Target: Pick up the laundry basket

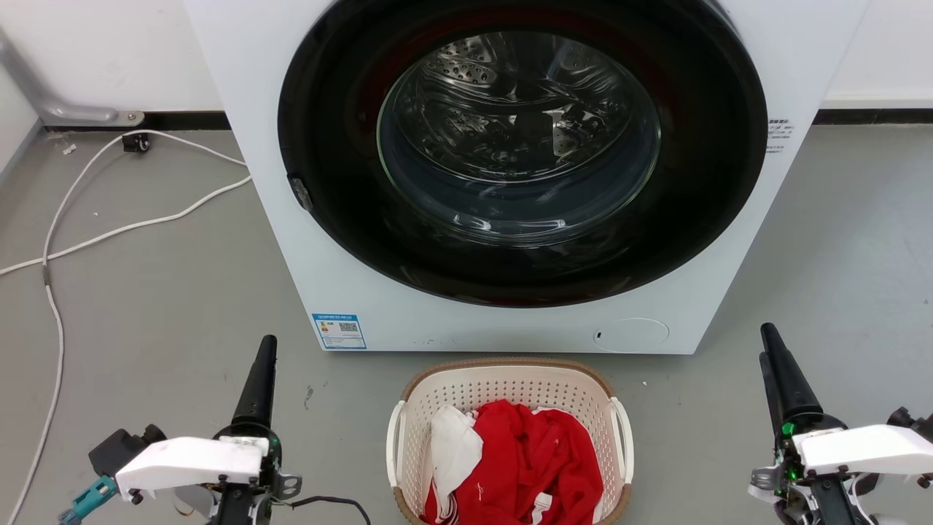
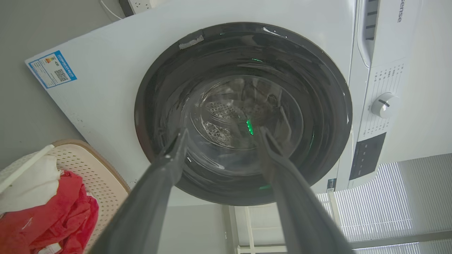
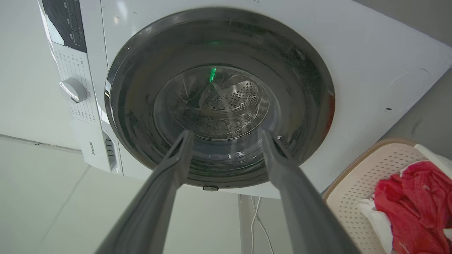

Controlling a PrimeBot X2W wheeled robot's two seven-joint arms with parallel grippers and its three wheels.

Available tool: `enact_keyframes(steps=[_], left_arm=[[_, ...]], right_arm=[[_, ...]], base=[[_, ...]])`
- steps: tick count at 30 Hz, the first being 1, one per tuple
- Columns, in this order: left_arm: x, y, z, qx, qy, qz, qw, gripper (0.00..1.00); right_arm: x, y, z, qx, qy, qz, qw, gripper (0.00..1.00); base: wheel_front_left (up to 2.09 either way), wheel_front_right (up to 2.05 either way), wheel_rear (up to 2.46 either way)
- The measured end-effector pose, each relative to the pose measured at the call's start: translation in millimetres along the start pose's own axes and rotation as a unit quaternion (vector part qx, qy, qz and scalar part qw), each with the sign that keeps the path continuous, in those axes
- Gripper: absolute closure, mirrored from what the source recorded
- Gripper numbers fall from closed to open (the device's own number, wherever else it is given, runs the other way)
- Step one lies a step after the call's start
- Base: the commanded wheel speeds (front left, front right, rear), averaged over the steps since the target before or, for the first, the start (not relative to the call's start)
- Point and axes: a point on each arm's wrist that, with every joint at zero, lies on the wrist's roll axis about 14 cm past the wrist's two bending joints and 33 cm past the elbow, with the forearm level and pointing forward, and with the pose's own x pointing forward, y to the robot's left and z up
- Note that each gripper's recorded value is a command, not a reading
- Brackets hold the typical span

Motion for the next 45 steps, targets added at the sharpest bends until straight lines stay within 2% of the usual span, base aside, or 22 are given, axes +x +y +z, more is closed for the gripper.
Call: enact_keyframes(steps=[6, 14, 30, 42, 45], left_arm=[[1, -8, -5, 0.076, 0.005, -0.012, 0.997, 0.00], [3, -17, -9, 0.162, 0.006, -0.029, 0.986, 0.00], [2, -21, -17, 0.291, 0.008, -0.045, 0.956, 0.00], [3, -24, -22, 0.359, 0.007, -0.054, 0.932, 0.00], [2, -23, -23, 0.381, 0.007, -0.056, 0.923, 0.00]], right_arm=[[1, 7, -1, -0.084, 0.000, 0.010, 0.996, 0.00], [-1, 11, -2, -0.176, -0.003, 0.019, 0.984, 0.00], [-3, 17, -6, -0.298, -0.007, 0.035, 0.954, 0.00], [-3, 19, -10, -0.367, -0.002, 0.042, 0.929, 0.00], [-4, 18, -12, -0.390, 0.001, 0.043, 0.920, 0.00]], base=[[0.00, 0.00, 0.00], [0.00, 0.00, 0.00], [0.00, 0.00, 0.00], [0.00, 0.00, 0.00], [0.00, 0.00, 0.00]])
